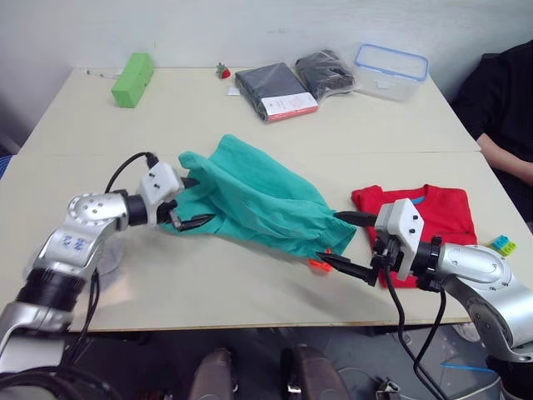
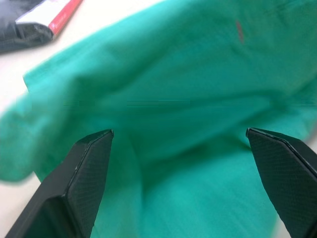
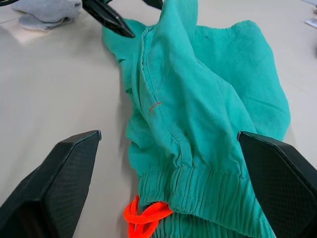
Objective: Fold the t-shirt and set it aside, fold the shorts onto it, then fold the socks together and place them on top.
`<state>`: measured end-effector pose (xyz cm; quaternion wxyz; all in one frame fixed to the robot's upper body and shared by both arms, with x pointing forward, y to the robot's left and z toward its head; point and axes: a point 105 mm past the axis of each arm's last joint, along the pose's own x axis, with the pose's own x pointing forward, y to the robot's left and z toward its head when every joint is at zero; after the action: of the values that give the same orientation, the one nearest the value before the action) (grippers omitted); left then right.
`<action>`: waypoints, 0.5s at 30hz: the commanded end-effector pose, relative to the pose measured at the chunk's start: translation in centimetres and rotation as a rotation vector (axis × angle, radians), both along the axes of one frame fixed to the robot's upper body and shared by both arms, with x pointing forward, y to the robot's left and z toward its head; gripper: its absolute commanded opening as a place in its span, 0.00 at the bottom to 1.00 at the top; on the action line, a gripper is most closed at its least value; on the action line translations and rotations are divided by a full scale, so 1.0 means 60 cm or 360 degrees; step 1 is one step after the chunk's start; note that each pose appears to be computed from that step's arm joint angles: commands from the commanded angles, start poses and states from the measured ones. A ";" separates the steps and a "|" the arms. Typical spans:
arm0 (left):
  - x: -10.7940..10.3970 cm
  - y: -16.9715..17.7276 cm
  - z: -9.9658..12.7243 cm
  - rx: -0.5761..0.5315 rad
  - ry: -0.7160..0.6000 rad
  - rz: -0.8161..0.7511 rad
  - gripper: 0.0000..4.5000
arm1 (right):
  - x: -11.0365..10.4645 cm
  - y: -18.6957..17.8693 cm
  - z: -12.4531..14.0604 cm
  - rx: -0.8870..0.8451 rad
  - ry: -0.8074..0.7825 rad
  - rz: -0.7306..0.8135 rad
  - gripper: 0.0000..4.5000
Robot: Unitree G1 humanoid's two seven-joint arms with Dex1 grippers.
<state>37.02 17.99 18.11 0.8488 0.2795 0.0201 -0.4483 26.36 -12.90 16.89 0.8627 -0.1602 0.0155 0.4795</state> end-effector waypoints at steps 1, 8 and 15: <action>0.019 -0.003 0.023 0.0081 -0.0115 -0.0050 1.00 | -0.002 0.005 0.020 0.0014 -0.0102 0.0003 1.00; 0.041 -0.006 0.047 0.0116 -0.0174 -0.0102 1.00 | 0.020 -0.001 0.029 0.0030 -0.0142 -0.0088 1.00; 0.056 -0.017 0.053 0.0151 -0.0209 -0.0129 1.00 | 0.058 -0.001 0.006 -0.0004 -0.0089 -0.0182 1.00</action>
<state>40.19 17.21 19.17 0.8168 0.3389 0.0073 -0.4669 29.72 -13.35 17.07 0.8908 -0.1669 0.0090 0.4226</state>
